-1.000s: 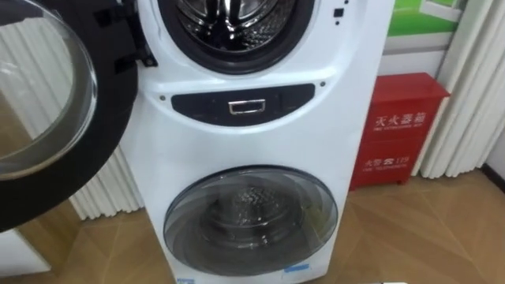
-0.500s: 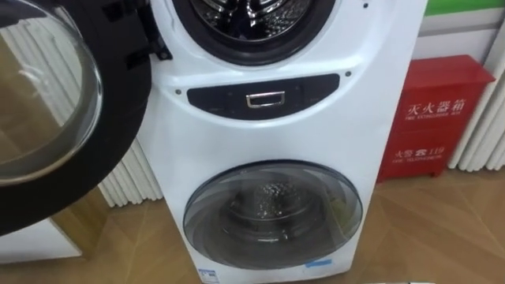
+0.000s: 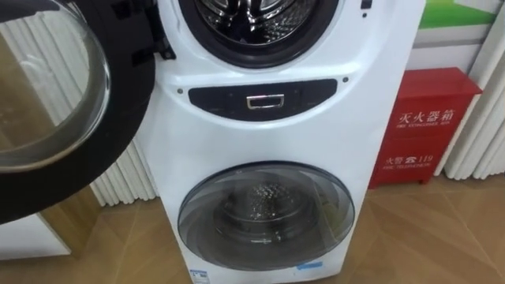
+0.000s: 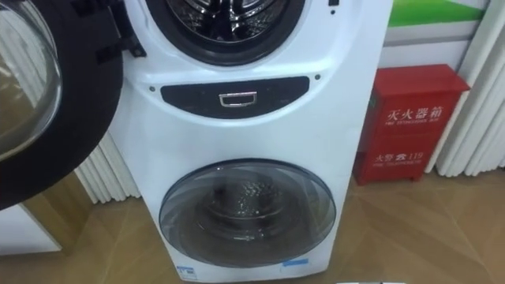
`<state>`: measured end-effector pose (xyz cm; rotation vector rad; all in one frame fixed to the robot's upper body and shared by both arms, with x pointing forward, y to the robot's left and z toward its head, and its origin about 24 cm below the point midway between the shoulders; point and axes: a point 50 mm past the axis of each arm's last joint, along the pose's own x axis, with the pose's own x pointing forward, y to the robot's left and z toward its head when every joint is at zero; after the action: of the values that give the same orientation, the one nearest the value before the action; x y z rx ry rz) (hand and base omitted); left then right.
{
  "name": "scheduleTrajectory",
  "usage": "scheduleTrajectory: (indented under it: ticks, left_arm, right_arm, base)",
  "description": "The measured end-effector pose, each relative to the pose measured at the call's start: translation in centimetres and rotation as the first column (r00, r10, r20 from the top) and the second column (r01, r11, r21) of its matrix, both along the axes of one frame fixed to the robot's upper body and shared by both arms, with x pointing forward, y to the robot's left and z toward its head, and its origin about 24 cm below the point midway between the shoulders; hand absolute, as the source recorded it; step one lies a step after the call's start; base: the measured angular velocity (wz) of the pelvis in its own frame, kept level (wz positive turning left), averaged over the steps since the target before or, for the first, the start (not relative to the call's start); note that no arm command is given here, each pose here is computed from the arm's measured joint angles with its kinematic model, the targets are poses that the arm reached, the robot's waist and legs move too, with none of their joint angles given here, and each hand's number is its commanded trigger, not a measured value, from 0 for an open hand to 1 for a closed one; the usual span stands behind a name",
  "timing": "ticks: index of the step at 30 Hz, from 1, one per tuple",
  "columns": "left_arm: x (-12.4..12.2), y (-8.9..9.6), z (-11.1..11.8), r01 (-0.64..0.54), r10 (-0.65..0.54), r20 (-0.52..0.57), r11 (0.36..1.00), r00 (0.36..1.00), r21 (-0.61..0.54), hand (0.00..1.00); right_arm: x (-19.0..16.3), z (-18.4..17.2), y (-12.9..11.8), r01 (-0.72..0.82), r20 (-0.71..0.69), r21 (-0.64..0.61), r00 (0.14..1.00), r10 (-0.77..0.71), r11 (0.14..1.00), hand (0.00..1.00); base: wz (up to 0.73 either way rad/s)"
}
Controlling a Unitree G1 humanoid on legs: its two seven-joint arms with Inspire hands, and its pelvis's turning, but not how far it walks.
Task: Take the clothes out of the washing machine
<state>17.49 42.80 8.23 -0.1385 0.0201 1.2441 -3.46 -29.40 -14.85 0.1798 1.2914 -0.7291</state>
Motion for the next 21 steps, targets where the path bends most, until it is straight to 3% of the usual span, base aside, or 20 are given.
scheduleTrajectory:
  ticks: [12, 21]
  left_arm:
    - [0.2, -0.1, 0.3, 0.011, -0.009, -0.036, 0.999, 0.999, 0.042, 0.00]
    - [2.9, -3.1, 1.1, 0.189, -0.181, -0.077, 0.976, 0.980, 0.108, 0.00]
  right_arm:
    - [-0.2, 0.0, 0.1, -0.081, -0.035, 0.016, 0.996, 0.082, 0.997, 0.00]
    - [2.6, -0.2, 0.3, -0.150, 0.035, 0.047, 0.988, 0.149, 0.988, 0.00]
  base:
    - [0.07]
    - [0.20]
